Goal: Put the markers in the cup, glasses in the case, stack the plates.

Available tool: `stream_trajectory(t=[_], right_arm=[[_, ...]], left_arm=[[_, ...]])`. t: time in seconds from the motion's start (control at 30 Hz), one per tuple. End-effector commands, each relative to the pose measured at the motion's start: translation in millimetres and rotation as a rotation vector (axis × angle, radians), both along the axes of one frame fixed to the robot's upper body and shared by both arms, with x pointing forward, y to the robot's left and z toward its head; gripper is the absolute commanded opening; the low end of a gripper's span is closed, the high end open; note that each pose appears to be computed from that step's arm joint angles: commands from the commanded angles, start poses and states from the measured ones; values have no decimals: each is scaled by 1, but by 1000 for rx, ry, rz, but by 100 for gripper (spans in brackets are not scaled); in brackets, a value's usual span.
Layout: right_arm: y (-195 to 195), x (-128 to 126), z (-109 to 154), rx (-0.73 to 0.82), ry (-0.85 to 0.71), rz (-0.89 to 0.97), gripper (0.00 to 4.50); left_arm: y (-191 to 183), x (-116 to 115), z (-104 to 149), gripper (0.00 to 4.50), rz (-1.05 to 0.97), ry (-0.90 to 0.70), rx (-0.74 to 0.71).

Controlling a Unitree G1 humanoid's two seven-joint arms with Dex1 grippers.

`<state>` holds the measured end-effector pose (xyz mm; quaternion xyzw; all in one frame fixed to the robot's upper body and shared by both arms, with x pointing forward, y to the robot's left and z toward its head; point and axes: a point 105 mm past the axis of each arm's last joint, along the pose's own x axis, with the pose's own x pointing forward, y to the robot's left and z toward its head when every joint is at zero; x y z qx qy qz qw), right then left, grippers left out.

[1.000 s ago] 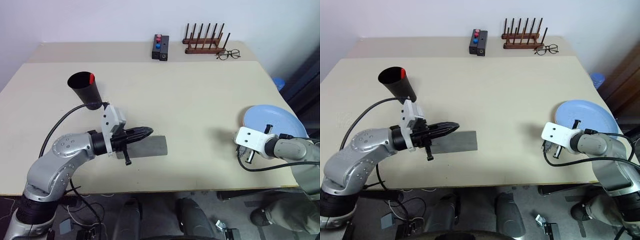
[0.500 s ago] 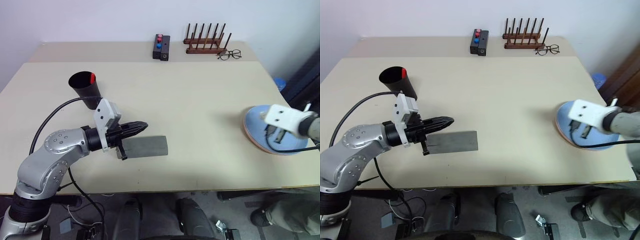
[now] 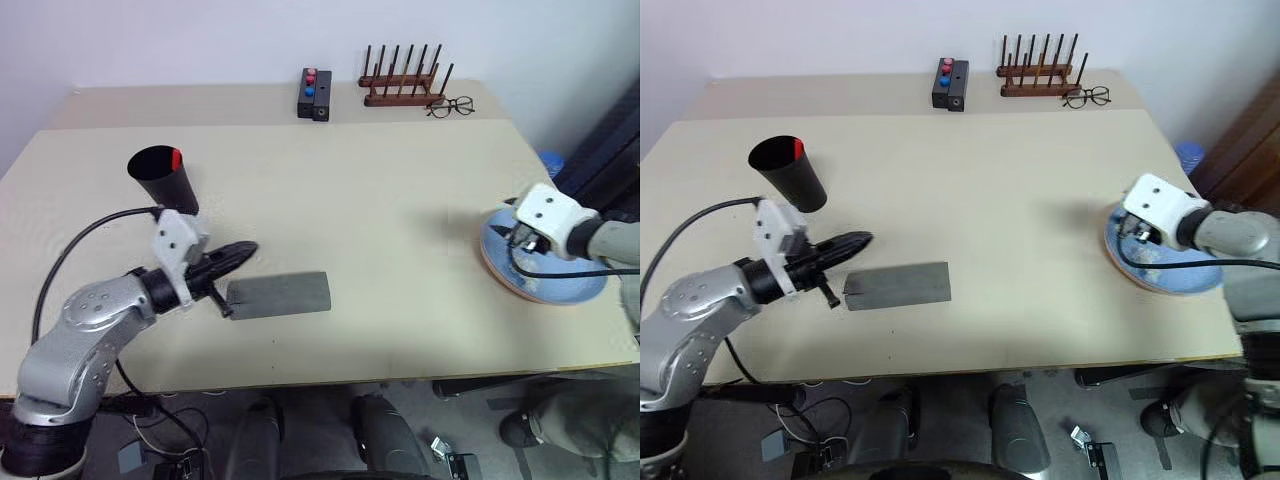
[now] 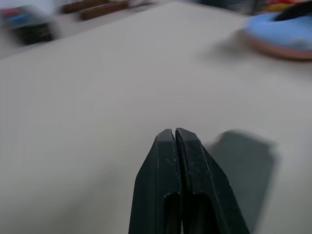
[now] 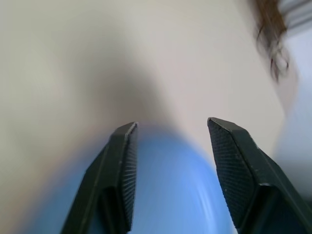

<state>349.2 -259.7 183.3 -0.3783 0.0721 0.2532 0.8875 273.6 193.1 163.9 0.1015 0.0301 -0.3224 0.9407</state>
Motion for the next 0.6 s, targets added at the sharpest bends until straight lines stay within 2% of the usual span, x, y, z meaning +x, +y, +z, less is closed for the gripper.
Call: stream_trajectory(t=[0.03,0.13,0.33,0.6], right_arm=[[18,2,24,157,-56,74,233],[36,3,21,276,-31,147,233],[37,7,6,329,46,168,233],[45,12,2,326,58,188,233]], left_arm=[[38,-7,7,0,146,-73,44],[74,-21,-1,0,273,-62,41],[104,-39,-16,0,356,-38,62],[104,-41,-19,0,365,-55,63]])
